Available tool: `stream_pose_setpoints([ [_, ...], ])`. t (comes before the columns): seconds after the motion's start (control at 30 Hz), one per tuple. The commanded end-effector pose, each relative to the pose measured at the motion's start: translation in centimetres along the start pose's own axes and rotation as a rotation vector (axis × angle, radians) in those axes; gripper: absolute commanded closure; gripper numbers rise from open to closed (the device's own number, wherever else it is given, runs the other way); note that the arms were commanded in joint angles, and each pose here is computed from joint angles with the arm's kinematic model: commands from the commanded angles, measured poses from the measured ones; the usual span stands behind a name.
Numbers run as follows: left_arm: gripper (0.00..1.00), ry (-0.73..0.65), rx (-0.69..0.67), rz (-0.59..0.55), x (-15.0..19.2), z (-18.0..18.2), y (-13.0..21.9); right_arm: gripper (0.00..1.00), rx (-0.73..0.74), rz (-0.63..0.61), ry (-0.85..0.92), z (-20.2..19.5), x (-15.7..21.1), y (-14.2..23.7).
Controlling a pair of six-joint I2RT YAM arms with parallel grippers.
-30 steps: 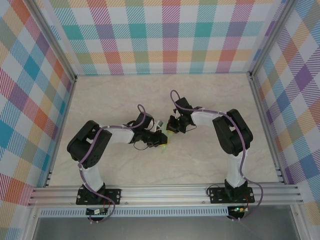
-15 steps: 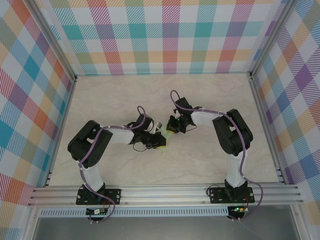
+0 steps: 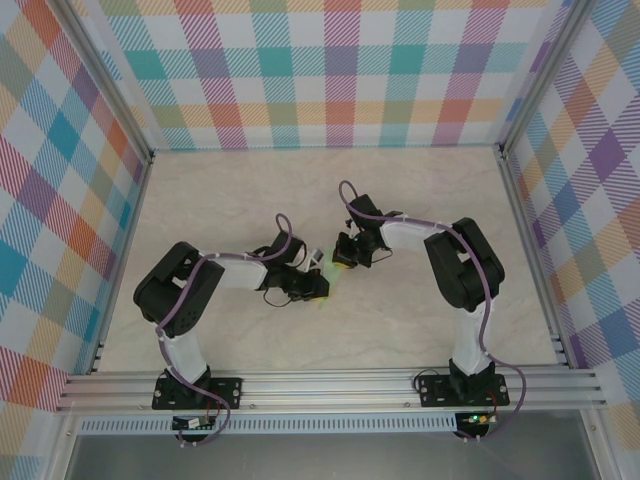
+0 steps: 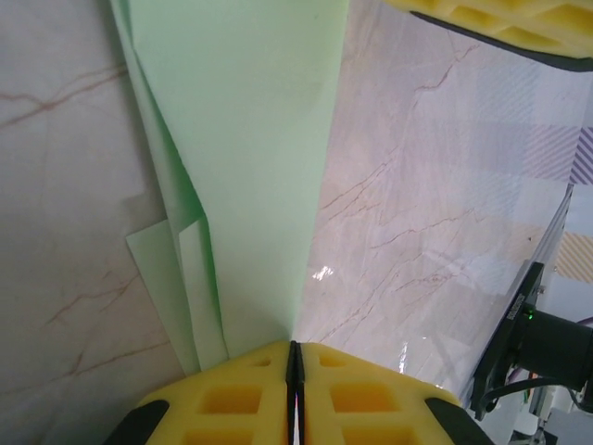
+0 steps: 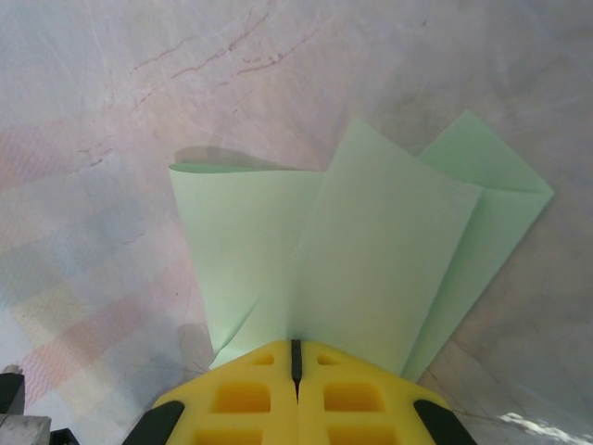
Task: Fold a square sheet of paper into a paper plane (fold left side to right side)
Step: Fold the wing for the fifth time at the center of the table.
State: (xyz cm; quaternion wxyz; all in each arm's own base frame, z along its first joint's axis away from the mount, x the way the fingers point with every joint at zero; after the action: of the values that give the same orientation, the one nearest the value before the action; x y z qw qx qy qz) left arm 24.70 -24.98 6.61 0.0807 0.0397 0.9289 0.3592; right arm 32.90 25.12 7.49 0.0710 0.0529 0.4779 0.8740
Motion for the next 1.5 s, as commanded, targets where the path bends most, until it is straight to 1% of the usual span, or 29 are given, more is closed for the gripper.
stream_pose_setpoints([
  [0.0,0.89,0.082,-0.091,0.132,4.3,2.1,0.1,0.98,0.154,0.045,-0.034,-3.0,0.8,-1.6],
  [0.23,0.89,0.113,-0.090,0.121,6.0,2.4,1.1,0.98,0.166,0.048,-0.034,-3.0,0.6,-1.8],
  [0.4,0.89,0.115,-0.090,0.126,6.8,2.3,1.8,0.98,0.167,0.052,-0.033,-2.9,0.5,-1.9],
  [0.5,0.89,0.109,-0.084,0.111,6.8,1.9,2.5,0.98,0.161,0.050,-0.031,-2.8,0.5,-1.8],
  [0.57,0.89,0.103,-0.061,0.079,6.2,1.2,3.2,0.98,0.157,0.055,-0.031,-2.7,0.5,-1.8],
  [0.73,0.88,0.060,-0.015,-0.039,3.1,-1.4,6.4,0.98,0.150,0.054,-0.026,-2.6,0.5,-1.8],
  [0.83,0.85,0.015,0.028,-0.067,1.8,-3.2,7.3,0.98,0.148,0.050,-0.026,-2.5,0.4,-1.7],
  [0.9,0.76,-0.007,0.030,-0.065,1.4,-3.6,7.2,0.98,0.150,0.048,-0.024,-2.5,0.4,-1.7],
  [1.0,0.72,-0.024,-0.009,-0.055,1.2,-3.0,6.7,0.98,0.146,0.049,-0.026,-2.5,0.4,-1.7],
  [1.07,0.72,-0.020,-0.001,-0.043,0.9,-2.8,6.1,0.98,0.144,0.052,-0.025,-2.4,0.4,-1.8],
  [1.17,0.64,-0.007,0.012,-0.027,0.6,-2.5,5.0,0.98,0.145,0.050,-0.021,-2.4,0.5,-1.7],
  [1.23,0.61,-0.005,0.009,-0.022,0.4,-2.2,4.4,0.98,0.144,0.045,-0.021,-2.3,0.4,-1.5],
  [1.33,0.59,-0.004,0.023,-0.015,0.1,-2.1,3.7,0.98,0.137,0.048,-0.021,-2.2,0.4,-1.6],
  [1.47,0.59,-0.005,0.024,0.004,0.0,-2.0,2.6,0.98,0.133,0.047,-0.020,-2.2,0.4,-1.5],
])
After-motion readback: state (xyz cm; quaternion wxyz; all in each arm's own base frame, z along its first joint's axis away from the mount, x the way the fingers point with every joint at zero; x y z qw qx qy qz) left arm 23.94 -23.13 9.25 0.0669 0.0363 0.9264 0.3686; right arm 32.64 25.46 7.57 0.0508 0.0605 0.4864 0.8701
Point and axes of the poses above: each hand's point on the last joint's axis, 136 mm out from that joint toward the fingers, its own y axis back along the fingers, its own z axis along the line the jaws close on, x = y × z, the point moved 7 cm from there along y, back along the fingers, and after that the axes turned 2 degrees about -y, right-handed, at the moved point
